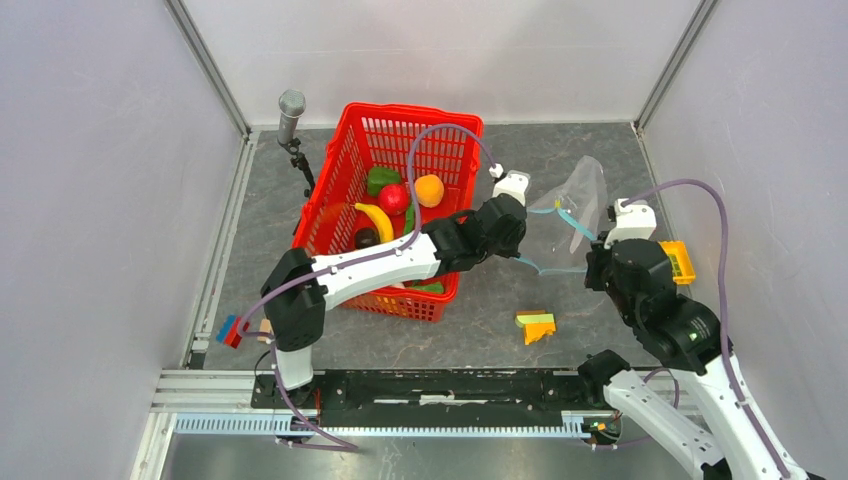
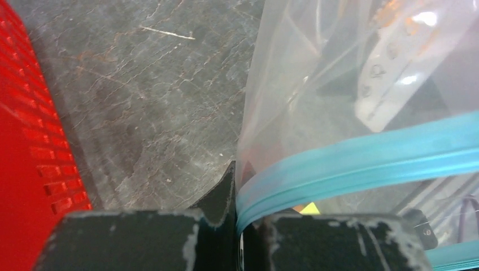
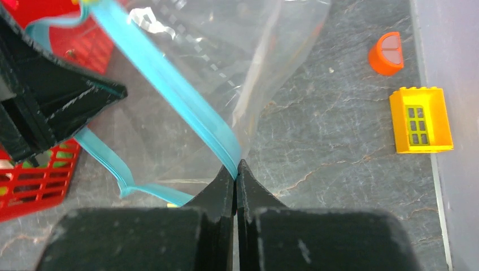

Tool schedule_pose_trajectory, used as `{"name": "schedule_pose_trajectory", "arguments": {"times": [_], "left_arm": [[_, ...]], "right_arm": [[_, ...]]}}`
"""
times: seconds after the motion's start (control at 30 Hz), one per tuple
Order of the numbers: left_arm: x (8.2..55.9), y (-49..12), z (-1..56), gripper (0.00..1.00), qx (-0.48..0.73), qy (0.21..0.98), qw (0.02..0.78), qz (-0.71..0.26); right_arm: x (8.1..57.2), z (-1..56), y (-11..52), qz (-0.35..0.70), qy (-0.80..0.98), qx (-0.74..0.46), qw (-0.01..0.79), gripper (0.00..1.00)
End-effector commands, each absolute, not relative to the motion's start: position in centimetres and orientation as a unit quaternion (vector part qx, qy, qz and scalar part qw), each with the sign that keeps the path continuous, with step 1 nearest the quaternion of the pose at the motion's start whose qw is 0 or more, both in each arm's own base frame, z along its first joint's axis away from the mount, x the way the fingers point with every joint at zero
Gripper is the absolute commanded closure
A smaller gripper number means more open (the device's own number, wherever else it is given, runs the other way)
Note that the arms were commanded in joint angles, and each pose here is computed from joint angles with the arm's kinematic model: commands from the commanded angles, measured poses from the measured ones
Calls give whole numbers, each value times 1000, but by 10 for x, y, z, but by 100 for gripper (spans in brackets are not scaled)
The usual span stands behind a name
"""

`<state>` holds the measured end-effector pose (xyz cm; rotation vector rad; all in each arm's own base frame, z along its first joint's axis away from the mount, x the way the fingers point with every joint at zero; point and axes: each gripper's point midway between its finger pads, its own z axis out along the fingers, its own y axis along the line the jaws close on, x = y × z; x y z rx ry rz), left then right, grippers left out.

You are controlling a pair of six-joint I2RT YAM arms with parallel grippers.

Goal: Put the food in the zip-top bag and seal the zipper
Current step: Open the zipper of the food storage bag at the center of the board.

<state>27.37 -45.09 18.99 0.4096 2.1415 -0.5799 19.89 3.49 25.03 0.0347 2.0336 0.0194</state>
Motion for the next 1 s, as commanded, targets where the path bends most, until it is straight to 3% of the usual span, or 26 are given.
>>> {"name": "schedule_pose_trajectory", "arguments": {"times": [0.0,0.1,0.4,0.53,0.97], "left_arm": [[270,-470,199,90,197,853,410,-256],[261,-479,198,63,211,850,391,-281],[248,-481,242,24,223,826,396,-332],[244,-473,272,18,227,809,416,-347],[225,-423,350,12,209,754,485,-391]], "right_arm": [[199,246,47,14,866,-36,499,100],[208,245,47,4,864,-32,503,100],[237,229,59,-14,871,-32,489,100],[248,222,65,-21,876,-41,481,100],[264,219,84,7,871,-62,488,100]]}}
